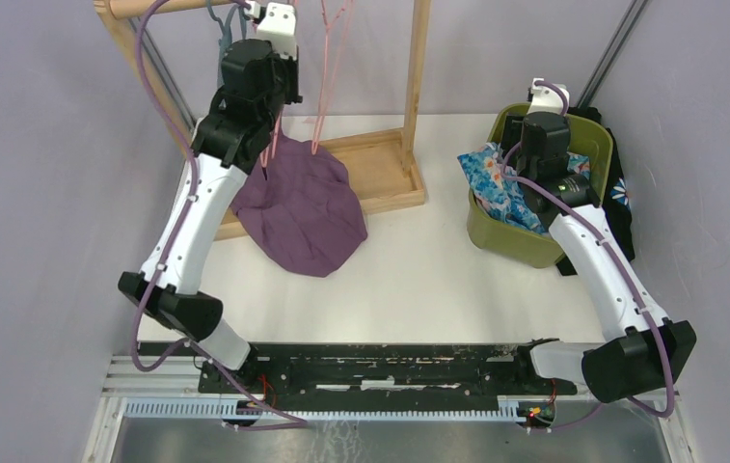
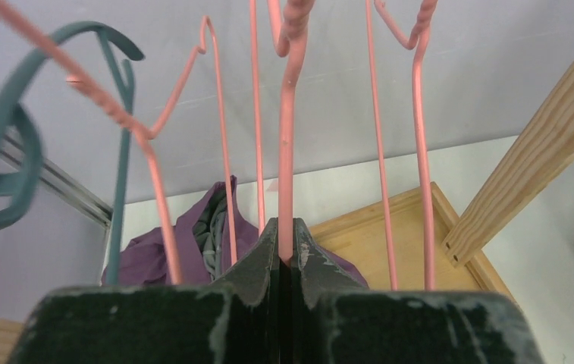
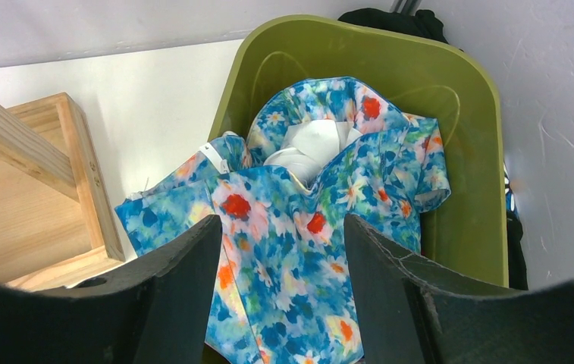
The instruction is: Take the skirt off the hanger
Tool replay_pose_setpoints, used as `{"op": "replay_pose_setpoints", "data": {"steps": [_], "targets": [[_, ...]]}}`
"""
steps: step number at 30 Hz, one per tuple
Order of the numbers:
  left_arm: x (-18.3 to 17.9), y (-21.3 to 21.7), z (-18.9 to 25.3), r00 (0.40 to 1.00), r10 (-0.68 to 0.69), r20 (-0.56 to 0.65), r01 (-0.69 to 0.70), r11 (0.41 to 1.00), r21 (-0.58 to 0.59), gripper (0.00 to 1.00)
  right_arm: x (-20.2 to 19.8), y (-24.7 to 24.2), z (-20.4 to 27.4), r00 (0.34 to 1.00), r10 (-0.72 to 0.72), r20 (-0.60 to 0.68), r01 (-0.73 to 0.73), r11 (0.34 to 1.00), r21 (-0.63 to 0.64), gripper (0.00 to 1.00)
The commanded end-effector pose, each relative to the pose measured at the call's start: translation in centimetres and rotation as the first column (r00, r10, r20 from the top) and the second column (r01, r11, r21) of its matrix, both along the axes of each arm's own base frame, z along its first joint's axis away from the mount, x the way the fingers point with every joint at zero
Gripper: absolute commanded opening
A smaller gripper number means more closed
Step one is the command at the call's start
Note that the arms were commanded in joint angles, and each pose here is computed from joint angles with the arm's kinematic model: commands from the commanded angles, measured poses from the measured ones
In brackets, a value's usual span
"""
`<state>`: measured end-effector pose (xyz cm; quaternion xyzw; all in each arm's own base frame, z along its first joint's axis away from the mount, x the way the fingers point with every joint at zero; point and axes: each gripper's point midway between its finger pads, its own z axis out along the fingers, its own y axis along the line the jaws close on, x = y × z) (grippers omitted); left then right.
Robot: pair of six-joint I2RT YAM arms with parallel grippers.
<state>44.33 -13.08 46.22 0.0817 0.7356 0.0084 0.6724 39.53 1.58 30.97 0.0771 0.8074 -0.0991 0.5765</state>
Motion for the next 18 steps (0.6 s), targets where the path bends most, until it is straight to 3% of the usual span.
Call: {"op": "replay_pose_setpoints", "data": {"steps": [1,13,18], "targets": [[2.1,-1.0,0.4,1.0,-0.01,0.021,0.01,1.0,-0.008,0.03,0.2,0.0,1.3,0.999,-0.005,0.046,0.005,1.0,0.001,0.66],[4.9,-1.0,-3.9,0.997,0.039,-0.066,-0.036,0.999,0.038,0.03,0.2,0.0,0.3,1.0,-0.001,0.029,0.001,1.0,-0.001,0.66],[5.4,-0.7,-3.2,0.997,0.05,-0.051,-0.049,0.999,0.018,0.03,0.2,0.2,0.1,1.0,0.004,0.025,-0.005,1.0,0.002,0.66]]}}
